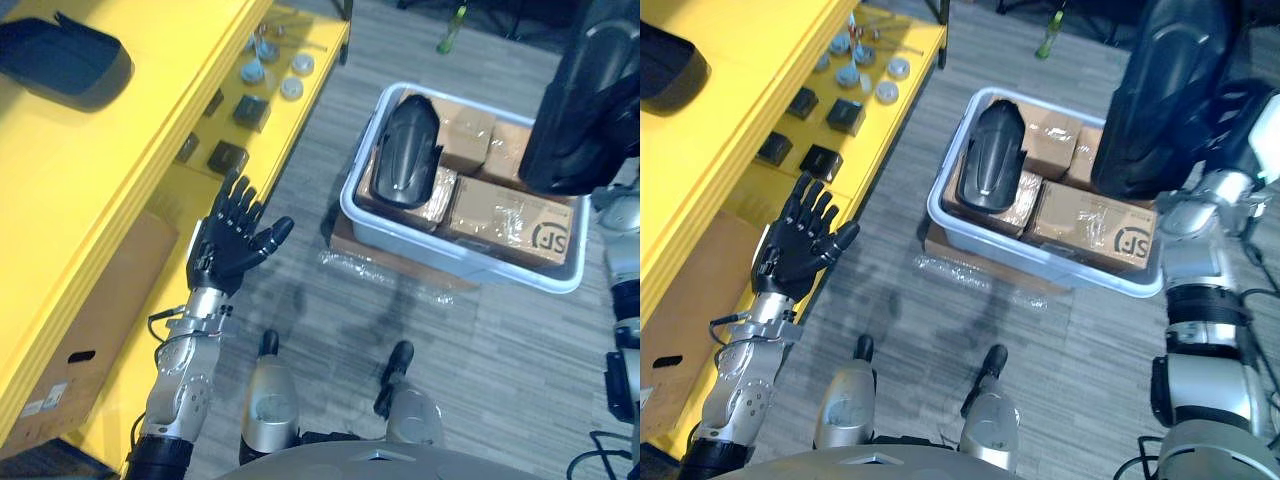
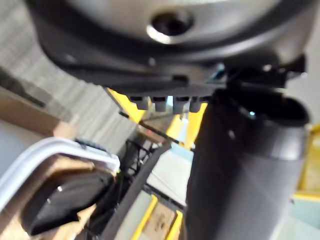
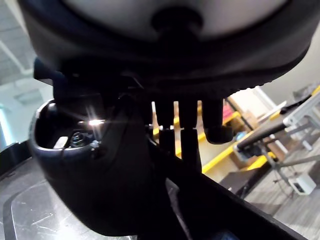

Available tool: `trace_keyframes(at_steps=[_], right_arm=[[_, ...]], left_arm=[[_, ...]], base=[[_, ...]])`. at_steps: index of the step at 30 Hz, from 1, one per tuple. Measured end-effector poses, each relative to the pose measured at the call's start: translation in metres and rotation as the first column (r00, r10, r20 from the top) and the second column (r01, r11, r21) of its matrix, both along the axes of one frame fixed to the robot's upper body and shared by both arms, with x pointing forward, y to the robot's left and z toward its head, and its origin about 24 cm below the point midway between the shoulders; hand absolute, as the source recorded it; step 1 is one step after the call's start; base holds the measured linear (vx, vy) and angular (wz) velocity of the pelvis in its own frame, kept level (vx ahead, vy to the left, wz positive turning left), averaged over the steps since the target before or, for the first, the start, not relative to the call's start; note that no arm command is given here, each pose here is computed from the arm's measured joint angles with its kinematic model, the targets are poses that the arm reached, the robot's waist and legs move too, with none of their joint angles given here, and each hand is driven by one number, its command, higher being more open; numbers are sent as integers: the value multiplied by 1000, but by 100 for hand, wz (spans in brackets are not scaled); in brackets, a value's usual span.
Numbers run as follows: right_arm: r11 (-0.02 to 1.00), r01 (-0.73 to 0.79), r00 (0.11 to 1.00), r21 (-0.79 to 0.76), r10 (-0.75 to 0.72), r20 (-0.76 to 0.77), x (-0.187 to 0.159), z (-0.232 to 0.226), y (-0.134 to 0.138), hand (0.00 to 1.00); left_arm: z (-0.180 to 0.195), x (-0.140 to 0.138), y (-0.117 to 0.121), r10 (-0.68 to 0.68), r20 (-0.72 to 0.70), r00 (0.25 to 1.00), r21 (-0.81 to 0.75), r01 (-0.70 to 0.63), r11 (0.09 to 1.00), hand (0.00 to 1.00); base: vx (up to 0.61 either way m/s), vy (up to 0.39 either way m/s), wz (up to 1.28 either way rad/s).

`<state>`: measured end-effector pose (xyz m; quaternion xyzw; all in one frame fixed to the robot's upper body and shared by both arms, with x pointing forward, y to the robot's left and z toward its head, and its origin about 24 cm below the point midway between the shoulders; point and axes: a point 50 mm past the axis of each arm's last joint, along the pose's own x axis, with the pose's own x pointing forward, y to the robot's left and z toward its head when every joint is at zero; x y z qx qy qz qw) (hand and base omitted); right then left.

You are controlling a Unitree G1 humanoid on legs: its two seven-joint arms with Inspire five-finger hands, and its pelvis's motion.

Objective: Walk over and take three plastic housings, then place them on the shelf

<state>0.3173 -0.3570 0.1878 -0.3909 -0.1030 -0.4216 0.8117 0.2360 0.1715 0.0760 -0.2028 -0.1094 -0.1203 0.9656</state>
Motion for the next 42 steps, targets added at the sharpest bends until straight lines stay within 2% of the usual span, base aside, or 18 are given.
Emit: trace_keyframes(at_steps=[4,8,12,15,20,30,36,42], right_arm=[[998,-54,999,24,54,0,7,-13,17,0],[992,-123,991,32,121,54,10,-16,34,0],[982,-187,973,21,182,139,8,-13,51,0],[960,-276,944,38,263,200,7,-18,78,0],[926,-375,912,32,363,188,3,-37,113,0],[875,-484,874,27,482,68,1,-64,147,0],[812,-582,812,43,583,-12,-1,-82,172,0],[758,-651,756,51,653,-51,-5,-93,193,0]], left_arm=[[10,12,-33,-160,9,987,30,160,987,100],[5,17,-63,-281,-44,959,40,283,958,100],[2,20,-80,-334,-74,940,37,337,941,100],[4,21,-97,-383,-81,920,81,389,918,100],[-5,21,-122,-372,-141,917,140,391,910,100],[-8,23,-124,-255,-178,950,154,283,947,100],[-3,29,-130,-223,-175,959,146,249,958,100],[-4,35,-131,-214,-209,954,29,225,974,100]], base=[[14,-1,-7],[34,-3,-15],[50,27,-13],[18,24,-13],[-22,18,-7],[-12,6,0],[0,0,0],[-5,4,0]])
